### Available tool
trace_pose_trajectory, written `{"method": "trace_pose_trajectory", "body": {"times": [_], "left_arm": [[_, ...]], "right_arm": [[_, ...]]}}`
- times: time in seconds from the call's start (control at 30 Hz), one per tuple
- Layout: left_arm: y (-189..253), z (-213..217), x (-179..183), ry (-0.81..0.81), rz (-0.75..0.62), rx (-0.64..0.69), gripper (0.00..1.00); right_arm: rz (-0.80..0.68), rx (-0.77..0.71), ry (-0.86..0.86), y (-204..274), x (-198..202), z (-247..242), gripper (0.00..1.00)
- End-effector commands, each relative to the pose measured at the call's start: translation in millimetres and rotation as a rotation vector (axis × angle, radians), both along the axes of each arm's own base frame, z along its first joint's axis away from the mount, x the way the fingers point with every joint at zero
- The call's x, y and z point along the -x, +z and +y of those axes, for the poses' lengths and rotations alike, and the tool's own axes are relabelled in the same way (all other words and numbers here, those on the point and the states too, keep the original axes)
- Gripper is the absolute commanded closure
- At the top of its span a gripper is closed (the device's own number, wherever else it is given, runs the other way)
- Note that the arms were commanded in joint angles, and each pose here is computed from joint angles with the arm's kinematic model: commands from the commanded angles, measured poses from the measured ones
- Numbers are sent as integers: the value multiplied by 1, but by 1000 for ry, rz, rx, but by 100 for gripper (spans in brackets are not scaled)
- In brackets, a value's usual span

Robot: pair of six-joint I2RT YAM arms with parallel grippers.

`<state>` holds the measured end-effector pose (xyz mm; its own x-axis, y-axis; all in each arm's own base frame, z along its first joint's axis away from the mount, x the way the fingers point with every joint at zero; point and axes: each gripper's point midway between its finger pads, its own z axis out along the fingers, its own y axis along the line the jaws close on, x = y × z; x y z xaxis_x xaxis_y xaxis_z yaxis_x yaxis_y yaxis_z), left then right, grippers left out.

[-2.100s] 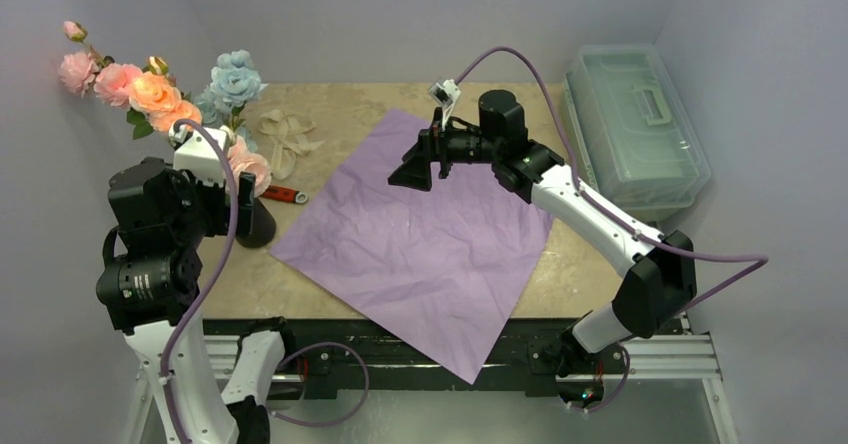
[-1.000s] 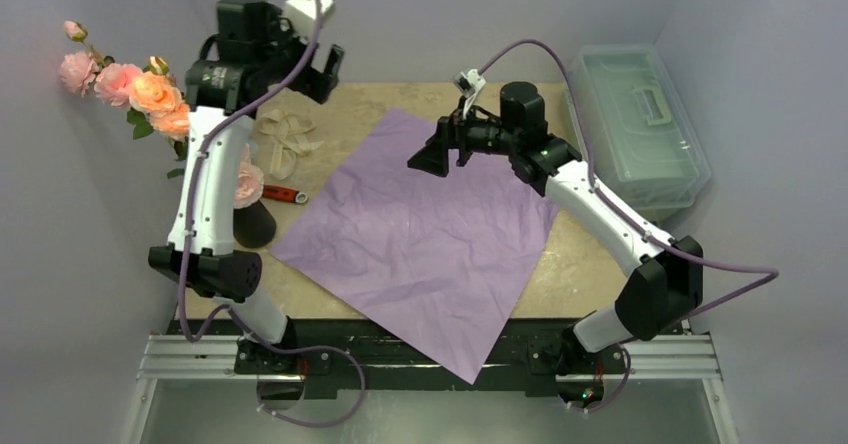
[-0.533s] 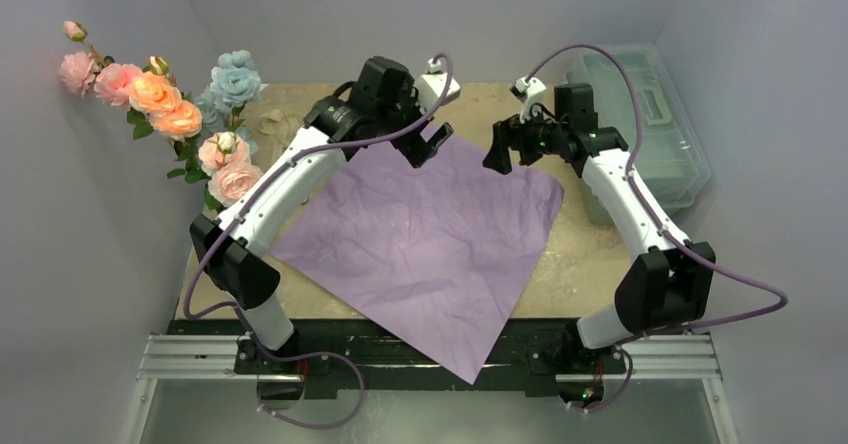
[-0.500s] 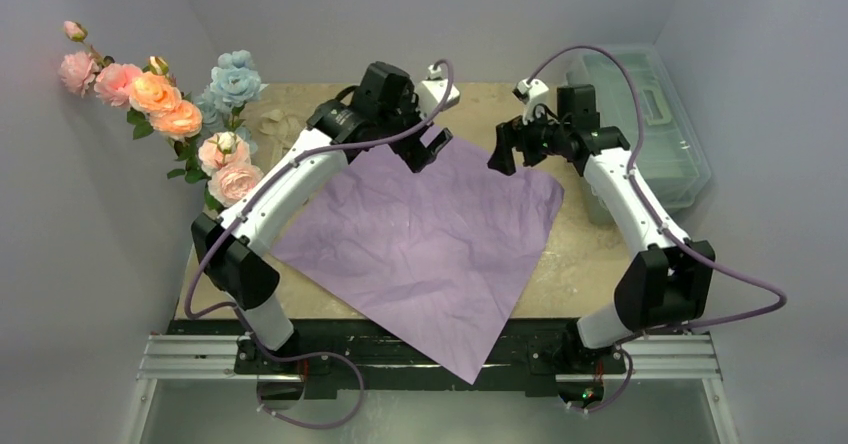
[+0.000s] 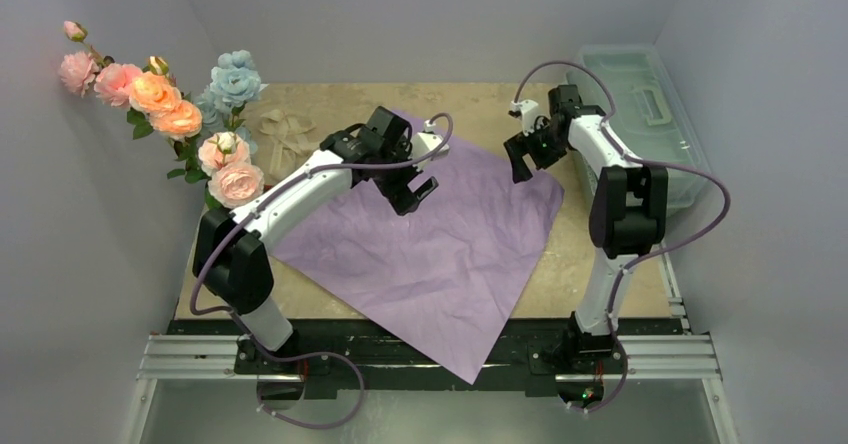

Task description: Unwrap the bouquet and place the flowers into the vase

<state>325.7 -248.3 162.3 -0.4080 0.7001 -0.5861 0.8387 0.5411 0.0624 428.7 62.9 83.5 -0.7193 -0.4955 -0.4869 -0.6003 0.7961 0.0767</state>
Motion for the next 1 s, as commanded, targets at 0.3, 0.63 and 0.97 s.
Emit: {"method": "trace_pose_trajectory", "body": {"times": [0.3,0.63,0.97], "left_arm": [[-2,7,5,-16,-34,5,0],[-9,10,-1,13,-51,-13,0],[-18,8,-19,107,-6,30,0]], "right_arm": [[128,4,87,-34,-12,-12,23],[50,24,17,-37,-48,-17,84],[-168,18,-181,-18,-121,-25,100]]}}
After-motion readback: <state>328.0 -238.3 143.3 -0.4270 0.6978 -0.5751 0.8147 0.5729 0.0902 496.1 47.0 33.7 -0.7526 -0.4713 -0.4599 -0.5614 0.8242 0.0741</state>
